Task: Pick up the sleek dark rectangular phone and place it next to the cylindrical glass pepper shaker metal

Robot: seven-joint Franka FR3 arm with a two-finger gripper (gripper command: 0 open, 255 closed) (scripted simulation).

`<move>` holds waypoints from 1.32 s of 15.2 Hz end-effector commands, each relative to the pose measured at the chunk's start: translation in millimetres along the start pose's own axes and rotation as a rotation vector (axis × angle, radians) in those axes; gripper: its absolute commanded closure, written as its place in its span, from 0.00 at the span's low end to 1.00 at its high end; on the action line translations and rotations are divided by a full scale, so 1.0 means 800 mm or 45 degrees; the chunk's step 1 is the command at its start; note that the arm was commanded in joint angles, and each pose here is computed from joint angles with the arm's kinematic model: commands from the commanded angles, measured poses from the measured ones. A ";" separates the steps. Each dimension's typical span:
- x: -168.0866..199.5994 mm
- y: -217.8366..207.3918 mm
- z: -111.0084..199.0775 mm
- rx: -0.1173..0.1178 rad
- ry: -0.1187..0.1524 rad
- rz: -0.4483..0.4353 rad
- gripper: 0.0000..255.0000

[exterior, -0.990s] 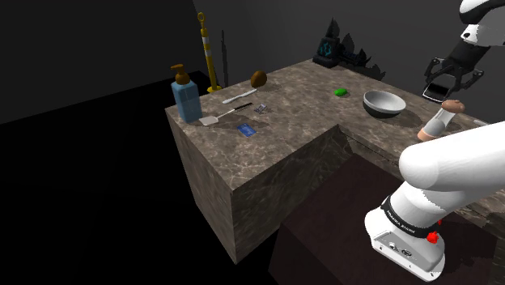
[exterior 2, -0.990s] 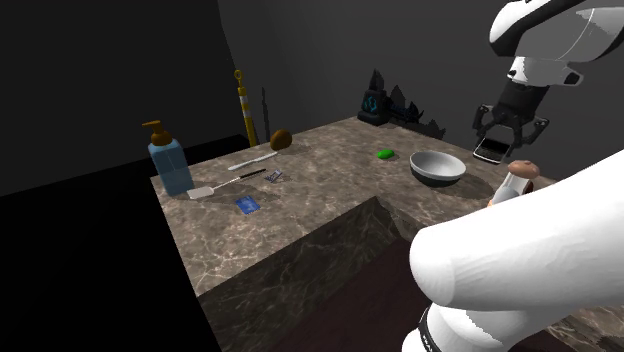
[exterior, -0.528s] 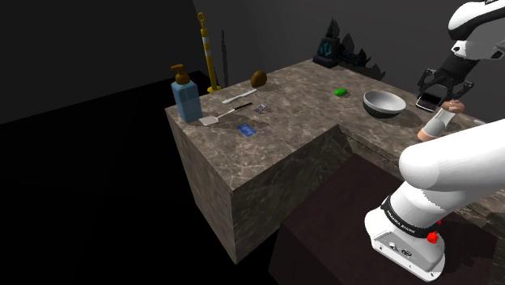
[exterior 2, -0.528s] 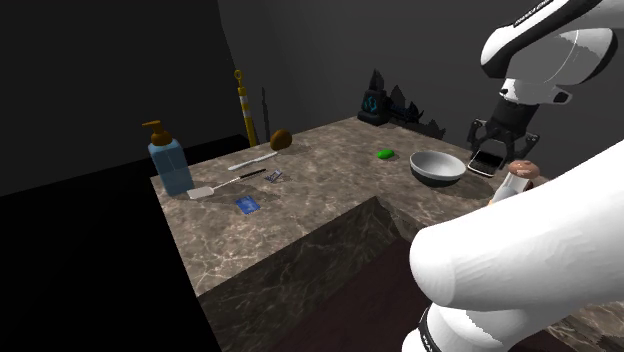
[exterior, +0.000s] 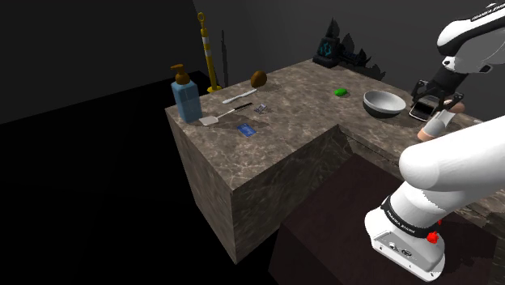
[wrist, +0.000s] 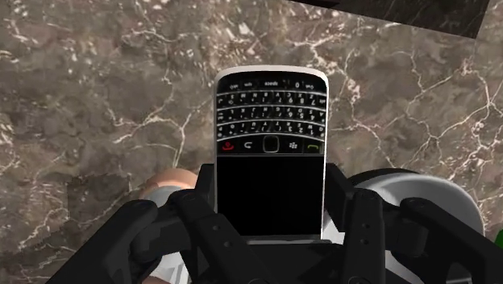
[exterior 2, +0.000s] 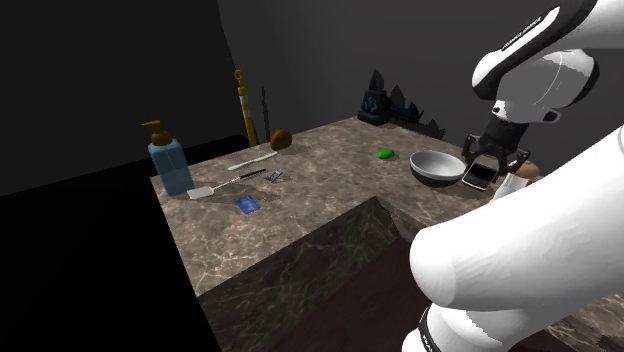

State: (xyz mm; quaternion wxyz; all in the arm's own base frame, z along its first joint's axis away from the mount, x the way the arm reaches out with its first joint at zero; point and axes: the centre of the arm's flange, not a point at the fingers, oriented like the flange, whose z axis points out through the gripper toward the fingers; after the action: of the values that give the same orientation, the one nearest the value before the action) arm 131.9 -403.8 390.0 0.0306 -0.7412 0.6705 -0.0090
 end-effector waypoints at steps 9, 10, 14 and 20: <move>0.003 0.005 0.065 0.000 0.001 0.000 1.00; 0.003 0.005 0.072 0.000 0.001 0.000 1.00; 0.004 0.007 0.098 0.000 0.001 0.000 1.00; 0.005 0.009 0.138 0.000 0.001 0.000 1.00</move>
State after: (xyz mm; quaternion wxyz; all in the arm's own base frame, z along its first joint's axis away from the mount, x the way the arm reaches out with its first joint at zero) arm 131.4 -404.2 285.3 0.0307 -0.7412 0.6705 -0.0089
